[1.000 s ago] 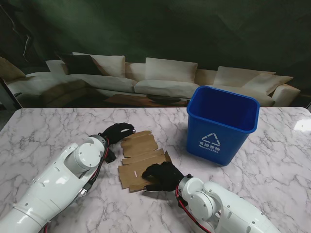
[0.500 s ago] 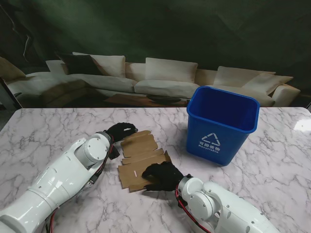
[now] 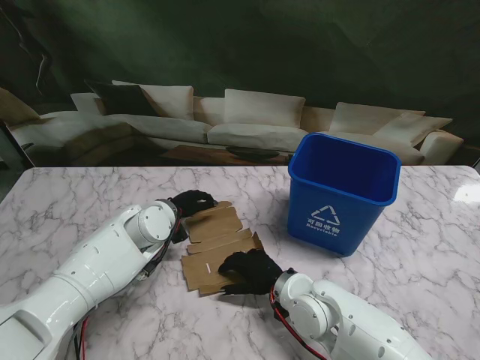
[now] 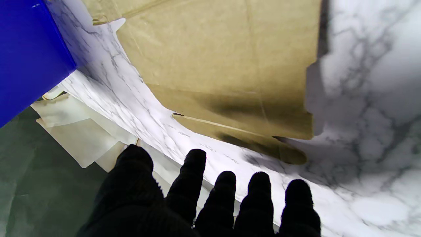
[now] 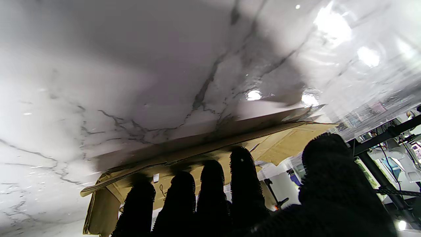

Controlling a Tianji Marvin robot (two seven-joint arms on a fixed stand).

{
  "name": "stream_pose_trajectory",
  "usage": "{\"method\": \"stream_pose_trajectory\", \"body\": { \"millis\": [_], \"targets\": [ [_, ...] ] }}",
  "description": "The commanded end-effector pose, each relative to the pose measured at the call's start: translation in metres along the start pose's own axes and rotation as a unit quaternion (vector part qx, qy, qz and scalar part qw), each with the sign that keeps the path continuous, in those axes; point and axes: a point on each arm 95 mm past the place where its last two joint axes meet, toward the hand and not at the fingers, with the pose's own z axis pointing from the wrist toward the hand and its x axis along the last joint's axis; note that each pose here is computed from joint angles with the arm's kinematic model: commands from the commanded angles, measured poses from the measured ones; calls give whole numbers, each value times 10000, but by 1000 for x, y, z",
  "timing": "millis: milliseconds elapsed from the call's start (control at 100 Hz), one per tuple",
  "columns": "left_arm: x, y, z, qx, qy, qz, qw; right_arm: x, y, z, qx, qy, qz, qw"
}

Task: Fold the flattened cardboard along its creases and drop it into the bin

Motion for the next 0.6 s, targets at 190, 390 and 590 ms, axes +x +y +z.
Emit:
{"method": "stream_pose_trajectory", "body": {
  "millis": [190, 390, 590],
  "targets": [
    [3, 9, 4, -185, -33, -55, 9998, -9, -27, -3, 367, -148, 51, 9992],
    [0, 16, 3, -383, -97, -69, 9992, -9, -28, -2, 378, -149, 48, 9992],
    [-1, 24, 1, -561, -96, -86, 9983, -9, -28, -1, 387, -166, 41, 9991]
  ]
}}
